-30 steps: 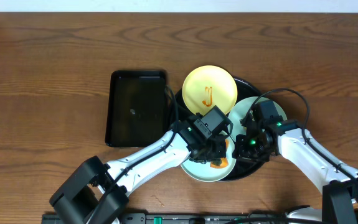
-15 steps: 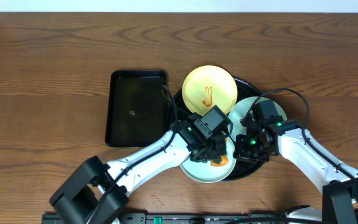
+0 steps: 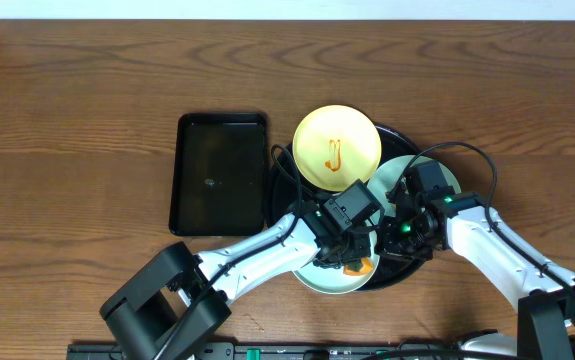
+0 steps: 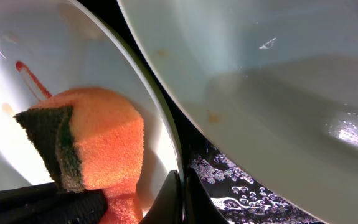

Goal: Clean dirty plates on tray and stack at the side

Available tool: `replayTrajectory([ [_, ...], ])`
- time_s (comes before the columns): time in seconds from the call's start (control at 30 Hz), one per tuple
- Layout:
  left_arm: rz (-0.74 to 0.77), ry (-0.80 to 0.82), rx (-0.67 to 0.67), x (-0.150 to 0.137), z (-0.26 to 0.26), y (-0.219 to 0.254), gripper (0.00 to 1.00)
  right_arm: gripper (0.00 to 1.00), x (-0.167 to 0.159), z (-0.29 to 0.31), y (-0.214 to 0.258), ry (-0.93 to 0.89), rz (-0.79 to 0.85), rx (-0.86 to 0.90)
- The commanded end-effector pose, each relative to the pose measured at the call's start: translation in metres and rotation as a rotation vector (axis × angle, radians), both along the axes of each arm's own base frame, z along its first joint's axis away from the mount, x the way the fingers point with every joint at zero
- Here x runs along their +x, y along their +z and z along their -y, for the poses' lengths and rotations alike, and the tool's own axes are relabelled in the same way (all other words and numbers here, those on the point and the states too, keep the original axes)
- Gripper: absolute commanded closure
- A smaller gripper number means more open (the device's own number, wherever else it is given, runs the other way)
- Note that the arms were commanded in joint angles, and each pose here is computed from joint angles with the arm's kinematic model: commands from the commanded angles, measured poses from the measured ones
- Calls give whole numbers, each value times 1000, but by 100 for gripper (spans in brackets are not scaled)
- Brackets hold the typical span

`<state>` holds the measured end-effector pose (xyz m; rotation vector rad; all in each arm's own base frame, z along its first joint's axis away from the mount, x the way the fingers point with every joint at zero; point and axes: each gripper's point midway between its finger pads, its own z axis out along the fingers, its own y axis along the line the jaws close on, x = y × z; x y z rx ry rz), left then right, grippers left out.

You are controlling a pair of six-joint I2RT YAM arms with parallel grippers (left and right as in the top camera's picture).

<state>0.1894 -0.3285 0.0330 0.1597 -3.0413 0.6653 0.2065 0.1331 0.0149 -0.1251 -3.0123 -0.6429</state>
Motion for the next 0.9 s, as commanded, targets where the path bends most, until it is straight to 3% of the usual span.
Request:
replayTrajectory([
  [0.0, 38, 22, 41, 7, -6, -3, 93, 99, -5, -1, -3, 8, -19, -2],
  [0.6, 36, -8, 138, 7, -19, -31, 93, 99, -7, -2, -3, 8, -27, 0],
  [0.87, 124, -32, 213, 30, -41, -33, 93, 99, -10, -1, -3, 8, -41, -5],
])
